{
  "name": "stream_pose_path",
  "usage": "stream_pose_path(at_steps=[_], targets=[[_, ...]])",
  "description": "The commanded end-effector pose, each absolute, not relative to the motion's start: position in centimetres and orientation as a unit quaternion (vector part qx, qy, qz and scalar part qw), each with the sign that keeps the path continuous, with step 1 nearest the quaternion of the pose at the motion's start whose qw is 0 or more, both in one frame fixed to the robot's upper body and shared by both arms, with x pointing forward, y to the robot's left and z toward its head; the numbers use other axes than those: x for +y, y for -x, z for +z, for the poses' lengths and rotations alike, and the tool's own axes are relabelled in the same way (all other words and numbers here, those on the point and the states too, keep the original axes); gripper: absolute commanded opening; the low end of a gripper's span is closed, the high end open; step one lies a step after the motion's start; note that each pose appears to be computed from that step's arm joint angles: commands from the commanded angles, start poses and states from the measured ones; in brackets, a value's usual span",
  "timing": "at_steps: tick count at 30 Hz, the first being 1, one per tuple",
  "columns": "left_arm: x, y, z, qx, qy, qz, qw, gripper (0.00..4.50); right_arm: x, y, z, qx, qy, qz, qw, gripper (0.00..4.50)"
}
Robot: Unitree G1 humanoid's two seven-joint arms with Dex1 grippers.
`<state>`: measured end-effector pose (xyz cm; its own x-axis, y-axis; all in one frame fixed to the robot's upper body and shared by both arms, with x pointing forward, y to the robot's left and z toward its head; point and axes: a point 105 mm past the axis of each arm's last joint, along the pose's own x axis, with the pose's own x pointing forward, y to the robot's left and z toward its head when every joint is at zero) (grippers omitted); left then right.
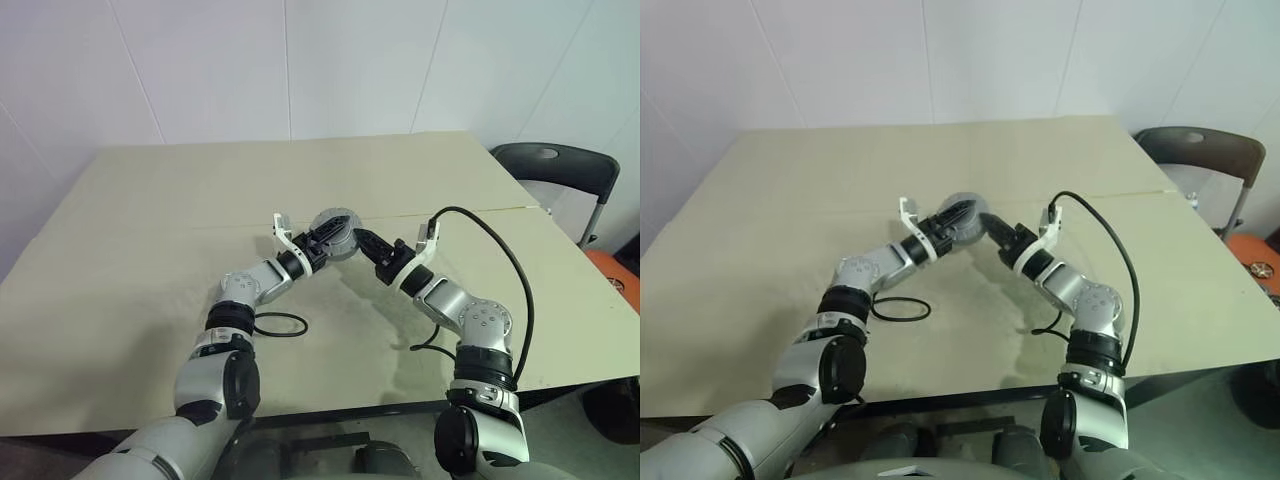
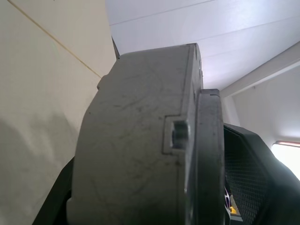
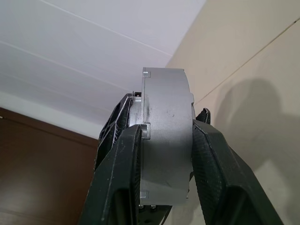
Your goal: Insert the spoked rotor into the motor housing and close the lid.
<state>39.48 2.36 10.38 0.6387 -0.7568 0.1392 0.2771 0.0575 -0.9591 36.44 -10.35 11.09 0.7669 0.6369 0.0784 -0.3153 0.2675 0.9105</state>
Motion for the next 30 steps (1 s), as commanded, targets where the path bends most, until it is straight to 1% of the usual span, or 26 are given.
stream_pose_path(at_steps=[1,3,5,10,15,19,23,30], targets=[[2.6,-39.9,14.5,0.145,0.610,-0.416,0.659,2.94,-10.8,-37.5,14.0,0.099,-0.533,0.314,0.780,1.27],[2.7,-39.8,15.5,0.129,0.622,-0.431,0.641,2.94,-10.9,-38.0,13.9,0.096,-0.545,0.302,0.776,1.27],[2.8,-39.7,15.9,0.120,0.627,-0.434,0.635,2.94,-11.0,-38.3,13.6,0.098,-0.552,0.289,0.776,1.27],[3.1,-39.8,16.1,0.112,0.632,-0.433,0.633,2.94,-12.0,-39.1,12.9,0.091,-0.564,0.247,0.782,1.27],[3.6,-40.1,16.5,0.095,0.641,-0.429,0.629,2.94,-13.1,-39.4,12.7,0.080,-0.576,0.228,0.781,1.27],[4.3,-40.6,16.6,0.081,0.650,-0.414,0.631,2.94,-13.4,-39.5,12.9,0.068,-0.577,0.220,0.783,2.48],[5.2,-41.5,16.6,0.060,0.654,-0.388,0.647,2.94,-13.2,-39.7,12.8,0.073,-0.548,0.216,0.805,3.86],[6.8,-42.7,16.1,0.037,0.660,-0.342,0.668,2.94,-12.8,-39.8,12.9,0.074,-0.531,0.226,0.814,3.86]])
